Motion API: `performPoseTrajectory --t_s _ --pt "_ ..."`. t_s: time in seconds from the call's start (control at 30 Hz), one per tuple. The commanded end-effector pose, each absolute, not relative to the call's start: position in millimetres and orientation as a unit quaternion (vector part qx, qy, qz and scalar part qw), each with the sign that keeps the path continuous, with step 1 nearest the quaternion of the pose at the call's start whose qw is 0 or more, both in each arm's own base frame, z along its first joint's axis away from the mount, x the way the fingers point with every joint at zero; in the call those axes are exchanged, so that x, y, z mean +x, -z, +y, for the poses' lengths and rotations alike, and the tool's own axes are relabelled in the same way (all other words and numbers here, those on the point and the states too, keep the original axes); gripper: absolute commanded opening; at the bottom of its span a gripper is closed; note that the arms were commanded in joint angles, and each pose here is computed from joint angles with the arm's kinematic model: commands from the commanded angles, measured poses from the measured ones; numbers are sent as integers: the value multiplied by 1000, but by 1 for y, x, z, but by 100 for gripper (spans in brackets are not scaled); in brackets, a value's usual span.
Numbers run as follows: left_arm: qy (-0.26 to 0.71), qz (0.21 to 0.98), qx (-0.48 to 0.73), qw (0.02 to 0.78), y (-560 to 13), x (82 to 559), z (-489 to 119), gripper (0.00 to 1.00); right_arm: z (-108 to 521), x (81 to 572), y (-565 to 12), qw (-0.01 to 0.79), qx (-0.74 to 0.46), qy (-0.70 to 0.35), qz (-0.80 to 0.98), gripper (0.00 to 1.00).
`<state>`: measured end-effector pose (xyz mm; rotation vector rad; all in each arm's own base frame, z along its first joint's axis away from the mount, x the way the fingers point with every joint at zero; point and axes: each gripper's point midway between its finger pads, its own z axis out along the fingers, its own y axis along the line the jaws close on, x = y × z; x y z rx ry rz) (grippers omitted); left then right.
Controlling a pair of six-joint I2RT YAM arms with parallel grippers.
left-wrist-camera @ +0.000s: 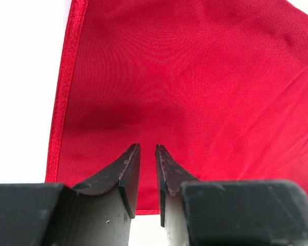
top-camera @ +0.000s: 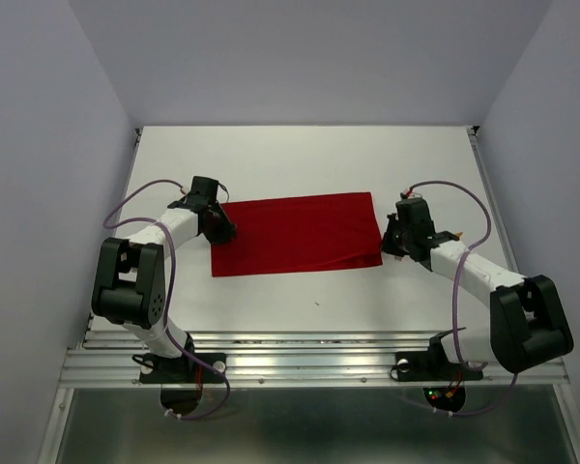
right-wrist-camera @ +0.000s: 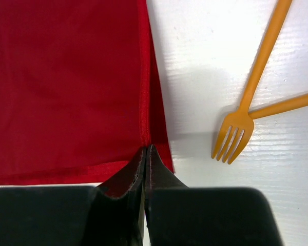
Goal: Fold the napkin into a case and place the utensils inside
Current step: Smooth out the rectangle-folded napkin at the center of the board.
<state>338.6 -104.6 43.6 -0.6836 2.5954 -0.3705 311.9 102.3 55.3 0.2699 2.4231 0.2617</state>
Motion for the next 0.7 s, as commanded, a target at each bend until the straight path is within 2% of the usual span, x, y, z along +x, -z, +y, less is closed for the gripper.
performPoseTrajectory --t_s 0.0,0.2,0.43,0.5,0.53,0.57,0.67 --pt "137 934 -239 228 -53 345 -107 30 103 320 -85 372 99 -114 916 1" --pt "133 933 -237 235 -61 348 -105 30 110 305 -93 351 88 -138 922 1" --pt "133 933 -241 231 -56 347 -105 30 116 254 -44 225 90 -149 959 1" --pt "135 933 -242 228 -53 346 -106 30 112 248 -36 211 98 -136 963 1" --pt "135 933 -243 227 -51 346 -106 30 107 248 -33 210 104 -122 964 18" --pt "135 933 -243 227 -51 345 -106 30 106 250 -35 215 105 -120 963 26" --pt "132 935 -242 224 -48 344 -106 30 102 262 -51 253 109 -113 955 38"
